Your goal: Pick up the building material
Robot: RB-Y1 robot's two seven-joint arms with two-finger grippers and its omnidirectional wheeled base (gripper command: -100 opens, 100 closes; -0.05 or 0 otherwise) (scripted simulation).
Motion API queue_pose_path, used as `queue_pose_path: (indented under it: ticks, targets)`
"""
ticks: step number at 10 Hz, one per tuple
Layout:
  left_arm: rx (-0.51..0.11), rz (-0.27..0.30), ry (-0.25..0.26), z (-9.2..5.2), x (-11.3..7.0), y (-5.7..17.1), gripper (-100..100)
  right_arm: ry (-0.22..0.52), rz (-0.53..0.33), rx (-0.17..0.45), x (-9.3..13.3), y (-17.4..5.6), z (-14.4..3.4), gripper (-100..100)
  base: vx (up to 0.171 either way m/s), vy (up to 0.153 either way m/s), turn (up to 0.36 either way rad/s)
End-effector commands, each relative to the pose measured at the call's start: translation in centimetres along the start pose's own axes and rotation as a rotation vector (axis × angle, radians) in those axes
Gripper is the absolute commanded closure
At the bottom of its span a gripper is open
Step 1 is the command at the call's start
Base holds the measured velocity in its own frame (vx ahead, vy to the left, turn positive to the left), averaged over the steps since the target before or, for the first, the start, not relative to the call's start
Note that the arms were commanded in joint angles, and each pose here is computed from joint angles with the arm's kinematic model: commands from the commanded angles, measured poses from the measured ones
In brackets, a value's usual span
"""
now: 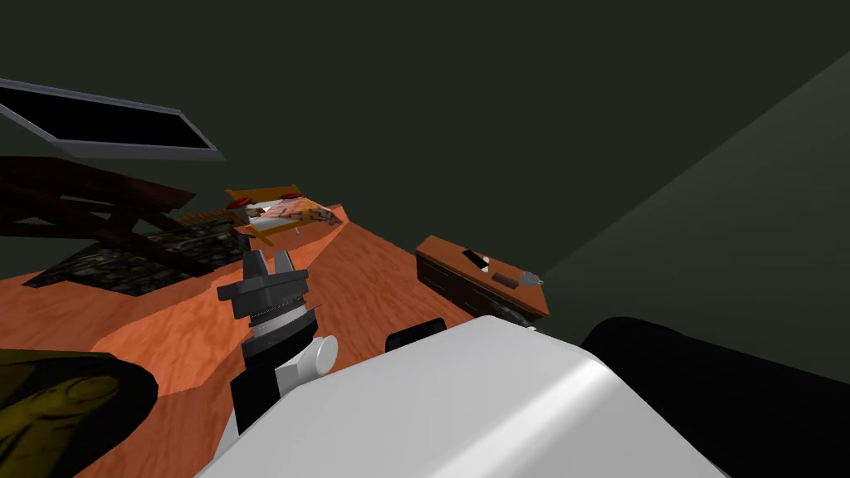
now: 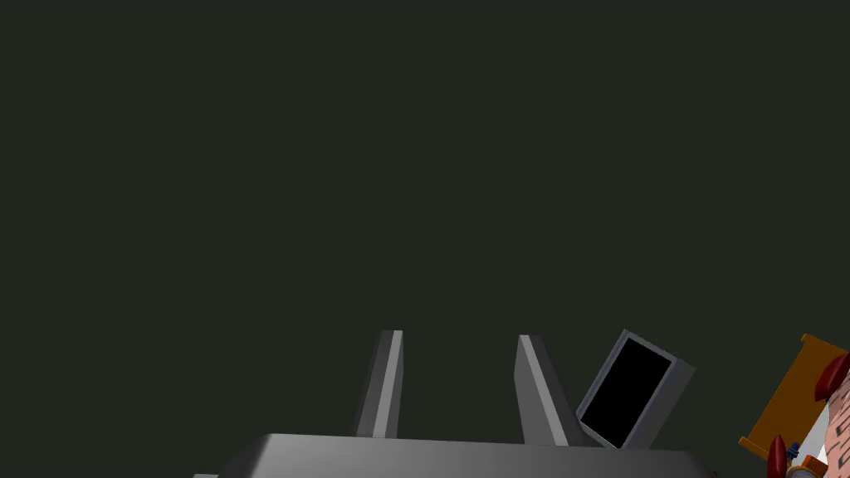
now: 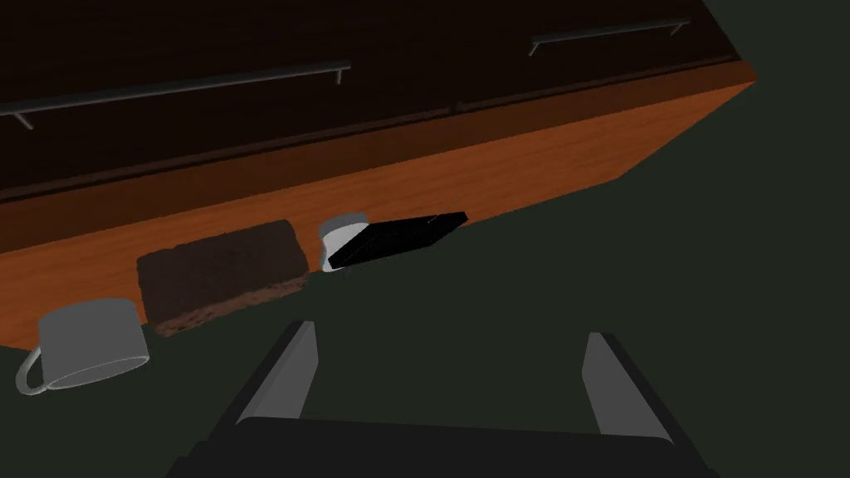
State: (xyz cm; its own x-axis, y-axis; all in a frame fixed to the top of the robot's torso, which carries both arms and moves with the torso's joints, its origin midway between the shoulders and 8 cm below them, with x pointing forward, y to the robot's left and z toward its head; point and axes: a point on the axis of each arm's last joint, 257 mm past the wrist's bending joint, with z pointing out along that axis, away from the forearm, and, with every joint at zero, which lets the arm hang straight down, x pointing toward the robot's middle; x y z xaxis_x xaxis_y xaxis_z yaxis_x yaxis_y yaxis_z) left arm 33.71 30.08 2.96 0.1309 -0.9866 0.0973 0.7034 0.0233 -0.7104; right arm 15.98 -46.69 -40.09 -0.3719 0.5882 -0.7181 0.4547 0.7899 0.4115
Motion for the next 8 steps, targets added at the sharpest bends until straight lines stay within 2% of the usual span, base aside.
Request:
queue_pose_path:
  ticks: [1, 2, 3, 5, 6, 7, 8]
  targets:
    - [0.0, 0.0, 0.0, 0.0, 0.0, 0.0, 0, 0.075, -0.081, 0.079, 2.3, -3.8, -1.6, -100, 0.086, -0.047, 0.43]
    - [0.0, 0.0, 0.0, 0.0, 0.0, 0.0, 0, 0.085, -0.081, 0.101, 2.8, -4.9, -1.9, -100, 0.07, -0.052, 0.443]
    - [0.0, 0.0, 0.0, 0.0, 0.0, 0.0, 0, 0.134, -0.132, 0.142, 4.4, -7.0, -3.3, -100, 0.056, -0.057, 0.408]
    - [0.0, 0.0, 0.0, 0.0, 0.0, 0.0, 0, 0.143, -0.132, 0.16, 4.7, -7.9, -3.6, -100, 0.036, -0.036, 0.112]
    - [0.0, 0.0, 0.0, 0.0, 0.0, 0.0, 0, 0.196, -0.181, 0.202, 6.4, -10.1, -5.2, -100, 0.036, -0.042, 0.354]
    - [0.0, 0.0, 0.0, 0.0, 0.0, 0.0, 0, 0.204, -0.182, 0.216, 6.7, -10.8, -5.6, -100, 0.039, -0.054, 0.268]
    - [0.0, 0.0, 0.0, 0.0, 0.0, 0.0, 0, 0.261, -0.23, 0.258, 8.4, -13.0, -7.5, -100, 0.048, -0.071, 0.334]
